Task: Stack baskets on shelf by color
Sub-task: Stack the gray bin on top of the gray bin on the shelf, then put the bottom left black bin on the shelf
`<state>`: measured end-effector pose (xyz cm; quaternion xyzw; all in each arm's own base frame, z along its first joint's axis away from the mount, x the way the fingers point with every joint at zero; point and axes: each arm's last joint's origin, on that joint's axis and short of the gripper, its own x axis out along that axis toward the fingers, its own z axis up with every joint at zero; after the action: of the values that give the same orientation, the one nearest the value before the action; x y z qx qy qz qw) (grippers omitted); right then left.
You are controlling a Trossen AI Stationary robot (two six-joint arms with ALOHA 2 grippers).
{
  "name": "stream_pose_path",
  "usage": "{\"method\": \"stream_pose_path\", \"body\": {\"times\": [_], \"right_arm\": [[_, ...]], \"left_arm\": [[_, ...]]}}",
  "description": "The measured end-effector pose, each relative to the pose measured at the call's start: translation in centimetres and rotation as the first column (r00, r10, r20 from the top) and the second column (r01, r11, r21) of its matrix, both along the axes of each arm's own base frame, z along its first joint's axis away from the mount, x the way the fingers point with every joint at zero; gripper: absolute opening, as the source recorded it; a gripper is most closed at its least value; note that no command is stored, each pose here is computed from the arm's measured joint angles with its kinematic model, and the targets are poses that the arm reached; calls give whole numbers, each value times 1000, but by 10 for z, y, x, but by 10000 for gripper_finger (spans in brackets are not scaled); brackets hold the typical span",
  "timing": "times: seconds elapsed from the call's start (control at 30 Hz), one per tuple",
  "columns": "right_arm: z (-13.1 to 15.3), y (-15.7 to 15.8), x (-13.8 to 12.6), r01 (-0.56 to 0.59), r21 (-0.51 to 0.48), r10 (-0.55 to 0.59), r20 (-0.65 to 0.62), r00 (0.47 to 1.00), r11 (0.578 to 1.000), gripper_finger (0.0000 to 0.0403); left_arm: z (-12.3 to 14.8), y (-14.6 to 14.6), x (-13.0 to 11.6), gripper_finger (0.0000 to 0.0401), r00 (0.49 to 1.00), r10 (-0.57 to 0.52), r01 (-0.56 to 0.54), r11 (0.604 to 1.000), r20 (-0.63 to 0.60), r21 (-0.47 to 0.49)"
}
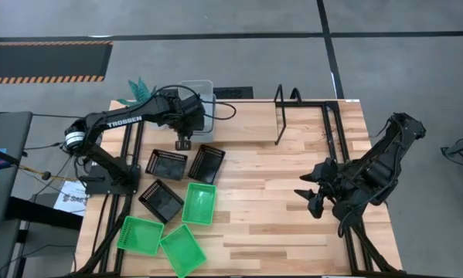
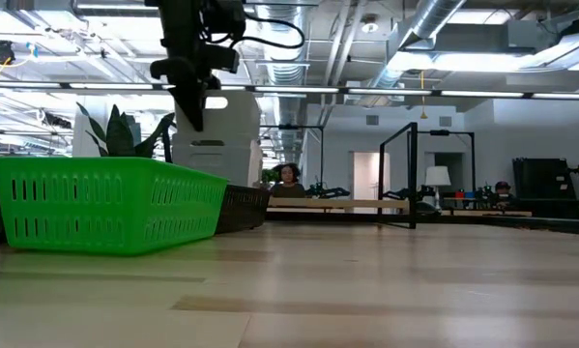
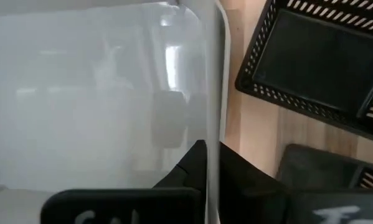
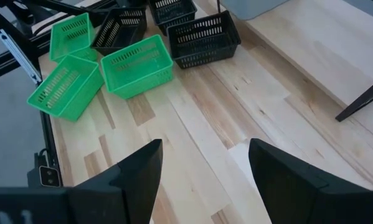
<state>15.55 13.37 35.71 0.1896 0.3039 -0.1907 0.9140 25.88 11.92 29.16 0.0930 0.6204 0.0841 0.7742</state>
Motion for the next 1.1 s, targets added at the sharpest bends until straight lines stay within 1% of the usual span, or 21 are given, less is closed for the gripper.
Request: {"method": "stream_pose_path", "body": {"times": [0.13,0.23,0.37,0.47,0.57,0.63,0.7,0.8,0.87,0.97,1.1], "right_arm": [[0,0,0,3,4,-3,1,1000,1000,264],[0,0,0,10,13,-10,4,1000,1000,264],[0,0,0,10,14,-10,3,1000,1000,264],[0,0,0,9,14,-9,3,1000,1000,264],[0,0,0,9,15,-9,2,1000,1000,264],[0,0,0,9,15,-9,2,1000,1000,264],[0,0,0,9,15,-9,2,1000,1000,264],[0,0,0,9,15,-9,1,1000,1000,264],[0,0,0,9,15,-9,1,1000,1000,264],[0,0,0,9,15,-9,1,1000,1000,264],[0,0,0,8,15,-8,1,1000,1000,264]], "left_arm": [[0,-1,1,34,999,-39,39,999,18,-27],[0,-2,1,74,997,-72,73,996,20,-53],[2,-1,0,135,998,-69,69,997,0,-20],[14,0,1,175,999,-47,47,999,24,-9],[36,-3,2,205,997,-11,13,1000,72,-22],[54,-8,1,217,994,22,-15,998,111,-64],[71,-16,-1,224,986,60,-37,989,154,-146],[90,-33,-1,225,975,74,-6,952,210,-307],[96,-49,2,223,972,61,32,921,226,-388],[96,-78,5,222,981,28,62,892,192,-447],[85,-127,9,222,988,-67,123,880,137,-460]]}}
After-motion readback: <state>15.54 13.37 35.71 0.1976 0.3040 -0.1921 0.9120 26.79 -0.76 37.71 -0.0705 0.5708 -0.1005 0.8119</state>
